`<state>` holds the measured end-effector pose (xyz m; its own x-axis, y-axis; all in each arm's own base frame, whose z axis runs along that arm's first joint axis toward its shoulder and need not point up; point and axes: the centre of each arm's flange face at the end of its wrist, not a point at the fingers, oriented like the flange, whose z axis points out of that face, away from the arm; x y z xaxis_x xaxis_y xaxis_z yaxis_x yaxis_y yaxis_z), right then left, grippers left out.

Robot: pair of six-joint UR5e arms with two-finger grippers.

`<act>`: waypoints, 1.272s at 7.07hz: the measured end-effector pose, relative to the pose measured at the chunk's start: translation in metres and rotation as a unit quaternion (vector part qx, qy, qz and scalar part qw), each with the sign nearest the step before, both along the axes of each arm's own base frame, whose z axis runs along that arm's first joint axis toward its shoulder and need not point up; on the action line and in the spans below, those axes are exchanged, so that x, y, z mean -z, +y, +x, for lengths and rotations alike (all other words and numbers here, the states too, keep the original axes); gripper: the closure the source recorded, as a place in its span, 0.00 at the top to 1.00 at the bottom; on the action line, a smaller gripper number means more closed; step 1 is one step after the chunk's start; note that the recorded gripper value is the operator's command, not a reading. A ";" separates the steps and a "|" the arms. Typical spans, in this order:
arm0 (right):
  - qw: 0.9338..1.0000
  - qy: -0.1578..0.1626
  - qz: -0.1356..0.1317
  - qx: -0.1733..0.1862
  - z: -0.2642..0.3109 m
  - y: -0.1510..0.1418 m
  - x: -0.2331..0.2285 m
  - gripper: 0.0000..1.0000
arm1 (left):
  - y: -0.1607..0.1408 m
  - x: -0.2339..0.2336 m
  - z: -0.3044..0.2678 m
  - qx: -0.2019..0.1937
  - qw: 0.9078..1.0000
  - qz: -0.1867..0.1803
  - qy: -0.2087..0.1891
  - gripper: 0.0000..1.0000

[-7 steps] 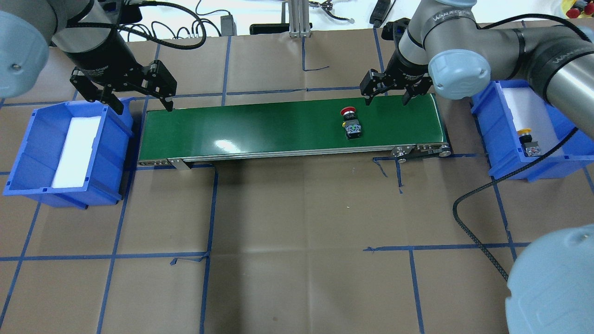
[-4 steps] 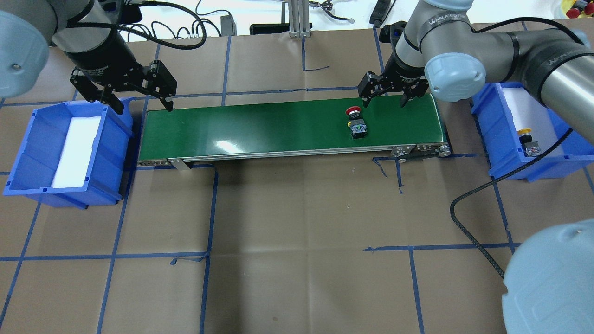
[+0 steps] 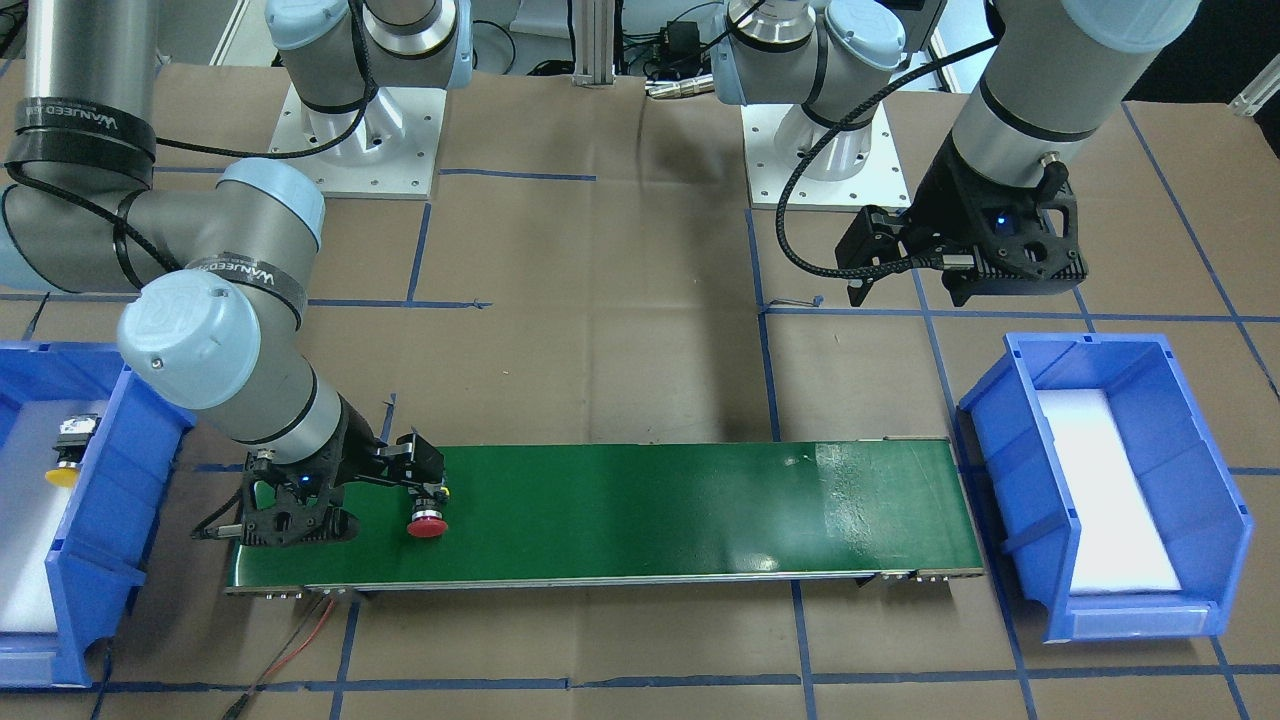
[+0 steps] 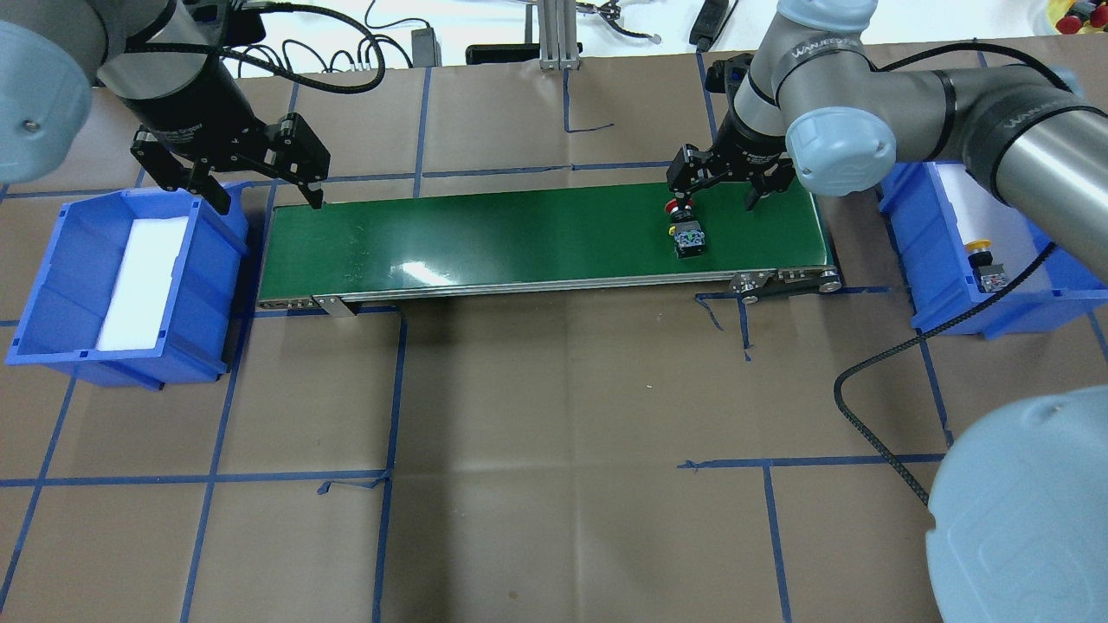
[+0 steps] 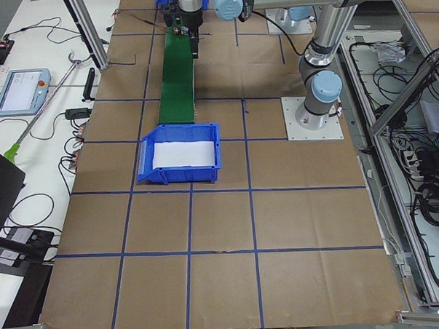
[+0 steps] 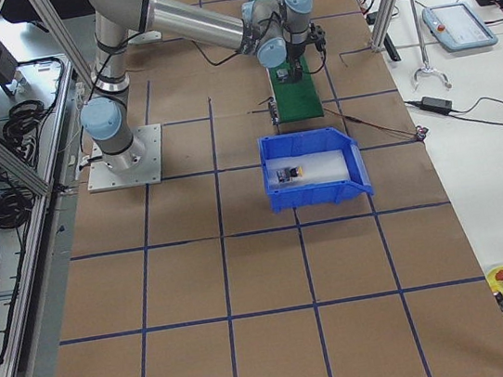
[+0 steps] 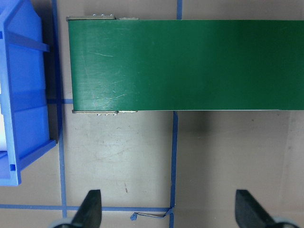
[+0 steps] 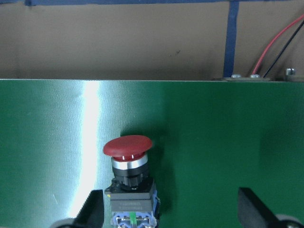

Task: Transport two buttons from left to right
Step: 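Close the right gripper on the red button and lift it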

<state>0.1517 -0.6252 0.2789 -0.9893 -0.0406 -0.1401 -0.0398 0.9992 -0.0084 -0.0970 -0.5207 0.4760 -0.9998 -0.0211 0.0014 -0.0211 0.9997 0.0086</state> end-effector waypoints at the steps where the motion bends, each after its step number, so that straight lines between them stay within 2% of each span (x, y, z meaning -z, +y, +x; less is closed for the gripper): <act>1: 1.000 0.002 0.005 0.001 0.000 0.004 0.009 0.99 | 0.000 0.000 0.000 0.000 1.000 0.000 0.000 0.99; 3: 1.000 0.003 0.007 0.003 -0.001 0.013 0.024 0.95 | 0.000 0.000 0.000 -0.001 1.000 0.000 0.000 0.99; 4: 1.000 0.004 0.008 0.005 -0.001 0.015 0.028 0.67 | 0.000 0.000 0.000 -0.001 1.000 0.000 0.000 0.99; 5: 1.000 0.007 0.008 0.006 -0.001 0.015 0.031 0.34 | 0.000 0.000 0.000 -0.001 1.000 0.000 0.000 0.99; 6: 1.000 0.022 0.006 0.005 -0.005 0.014 0.033 0.08 | 0.000 0.000 0.000 -0.001 1.000 0.000 0.000 0.99; 9: 0.996 0.091 0.001 0.001 -0.020 0.012 0.029 0.03 | 0.000 0.000 0.000 -0.001 1.000 0.000 0.000 0.99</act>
